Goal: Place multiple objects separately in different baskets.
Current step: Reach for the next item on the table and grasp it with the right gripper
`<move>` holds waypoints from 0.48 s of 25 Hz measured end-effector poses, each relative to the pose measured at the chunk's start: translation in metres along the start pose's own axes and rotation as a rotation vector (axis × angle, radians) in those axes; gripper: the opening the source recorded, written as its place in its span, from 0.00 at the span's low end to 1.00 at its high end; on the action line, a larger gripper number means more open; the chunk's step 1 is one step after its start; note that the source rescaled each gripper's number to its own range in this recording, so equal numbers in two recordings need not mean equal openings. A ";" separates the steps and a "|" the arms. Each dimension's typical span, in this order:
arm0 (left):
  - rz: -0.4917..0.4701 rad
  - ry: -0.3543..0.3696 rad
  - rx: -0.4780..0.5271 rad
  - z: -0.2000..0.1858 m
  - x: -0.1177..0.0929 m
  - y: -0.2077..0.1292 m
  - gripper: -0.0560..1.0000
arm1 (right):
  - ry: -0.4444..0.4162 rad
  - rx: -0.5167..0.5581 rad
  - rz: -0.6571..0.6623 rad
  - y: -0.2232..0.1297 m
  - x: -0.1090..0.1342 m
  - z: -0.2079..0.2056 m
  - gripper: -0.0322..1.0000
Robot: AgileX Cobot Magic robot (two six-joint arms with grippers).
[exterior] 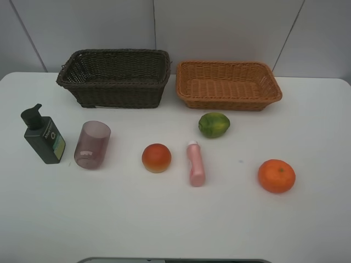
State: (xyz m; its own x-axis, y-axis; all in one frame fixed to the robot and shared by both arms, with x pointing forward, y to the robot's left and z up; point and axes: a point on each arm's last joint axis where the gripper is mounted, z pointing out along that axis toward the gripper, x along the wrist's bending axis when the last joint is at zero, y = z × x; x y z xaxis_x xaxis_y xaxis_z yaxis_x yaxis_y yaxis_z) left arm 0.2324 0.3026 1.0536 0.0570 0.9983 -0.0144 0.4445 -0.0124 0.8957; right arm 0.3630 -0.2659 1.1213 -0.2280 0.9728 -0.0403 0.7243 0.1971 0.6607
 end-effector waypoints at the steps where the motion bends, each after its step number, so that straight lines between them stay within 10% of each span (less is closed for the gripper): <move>1: 0.000 0.000 0.000 0.000 0.000 0.000 0.82 | 0.015 0.029 0.002 0.009 0.003 0.017 1.00; 12: 0.000 0.000 0.000 0.000 0.000 0.000 0.82 | 0.083 0.361 0.039 0.040 0.041 0.180 1.00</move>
State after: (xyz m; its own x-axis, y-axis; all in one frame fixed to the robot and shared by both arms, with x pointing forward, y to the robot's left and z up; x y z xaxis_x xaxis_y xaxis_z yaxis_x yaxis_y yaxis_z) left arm 0.2324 0.3026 1.0536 0.0570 0.9983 -0.0144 0.4445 -0.0124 0.8957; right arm 0.4995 -0.1966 1.0111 -0.2370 0.9702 0.0505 0.9130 0.2047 0.3528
